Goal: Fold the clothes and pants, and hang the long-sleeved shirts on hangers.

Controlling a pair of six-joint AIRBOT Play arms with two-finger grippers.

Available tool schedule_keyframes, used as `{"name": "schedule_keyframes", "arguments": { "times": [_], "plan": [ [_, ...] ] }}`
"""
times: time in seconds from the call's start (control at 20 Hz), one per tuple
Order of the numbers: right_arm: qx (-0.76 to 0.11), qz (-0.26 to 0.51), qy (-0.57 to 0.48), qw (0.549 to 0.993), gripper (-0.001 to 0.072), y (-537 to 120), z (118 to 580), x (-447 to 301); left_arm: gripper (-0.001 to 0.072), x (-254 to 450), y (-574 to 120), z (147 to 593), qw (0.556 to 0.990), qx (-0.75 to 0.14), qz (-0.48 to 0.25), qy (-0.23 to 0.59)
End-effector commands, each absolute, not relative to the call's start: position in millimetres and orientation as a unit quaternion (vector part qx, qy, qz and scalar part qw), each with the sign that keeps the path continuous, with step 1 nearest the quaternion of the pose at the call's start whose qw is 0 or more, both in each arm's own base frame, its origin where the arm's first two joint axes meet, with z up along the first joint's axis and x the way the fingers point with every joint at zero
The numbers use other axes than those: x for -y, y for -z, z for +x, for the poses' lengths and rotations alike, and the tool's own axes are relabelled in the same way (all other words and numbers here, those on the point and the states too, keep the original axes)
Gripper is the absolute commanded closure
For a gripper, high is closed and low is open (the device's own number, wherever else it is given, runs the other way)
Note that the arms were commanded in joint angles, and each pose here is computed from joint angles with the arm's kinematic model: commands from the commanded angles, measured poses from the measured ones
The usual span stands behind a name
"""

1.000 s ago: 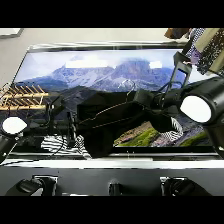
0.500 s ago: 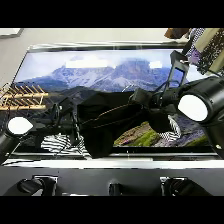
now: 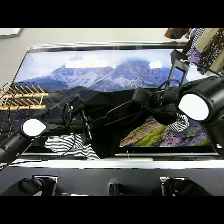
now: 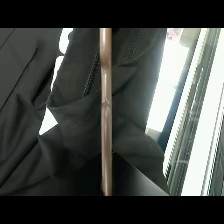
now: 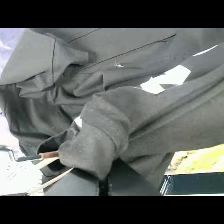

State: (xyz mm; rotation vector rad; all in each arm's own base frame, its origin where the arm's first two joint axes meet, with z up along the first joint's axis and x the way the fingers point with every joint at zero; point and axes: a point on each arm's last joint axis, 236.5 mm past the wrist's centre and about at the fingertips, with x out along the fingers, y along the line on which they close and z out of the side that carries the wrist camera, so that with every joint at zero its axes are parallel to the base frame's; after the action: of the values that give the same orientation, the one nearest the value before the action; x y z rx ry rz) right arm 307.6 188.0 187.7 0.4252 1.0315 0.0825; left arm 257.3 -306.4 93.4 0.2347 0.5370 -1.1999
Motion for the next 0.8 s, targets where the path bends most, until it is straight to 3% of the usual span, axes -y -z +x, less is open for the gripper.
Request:
{"name": "schedule_keyframes", "arguments": {
  "times": [0.0,0.1,0.2,0.3,0.35,0.6,0.75],
  "plan": [
    [-0.491,0.205,-0.046,0.846,0.0604,-188,307,-192,0.068,311,-96,261,0.791,-0.243,0.097,0.552],
    [-0.494,0.198,-0.056,0.845,0.0396,-188,305,-194,0.068,311,-98,263,0.795,-0.241,0.095,0.549],
    [-0.497,0.187,-0.069,0.845,0.0349,-188,301,-197,0.068,311,-98,264,0.796,-0.24,0.094,0.548],
    [-0.496,0.183,-0.069,0.846,0.0202,-192,297,-193,0.068,311,-98,264,0.796,-0.24,0.093,0.548],
    [-0.491,0.184,-0.069,0.849,0.0167,-196,295,-189,0.068,311,-98,264,0.796,-0.24,0.093,0.548],
    [-0.43,0.201,-0.045,0.879,0.016,-234,287,-153,0.068,311,-98,264,0.796,-0.24,0.093,0.548],
    [-0.365,0.185,0.091,0.908,0.0148,-257,277,-65,0.068,311,-98,264,0.796,-0.24,0.093,0.548]
  ]
}}
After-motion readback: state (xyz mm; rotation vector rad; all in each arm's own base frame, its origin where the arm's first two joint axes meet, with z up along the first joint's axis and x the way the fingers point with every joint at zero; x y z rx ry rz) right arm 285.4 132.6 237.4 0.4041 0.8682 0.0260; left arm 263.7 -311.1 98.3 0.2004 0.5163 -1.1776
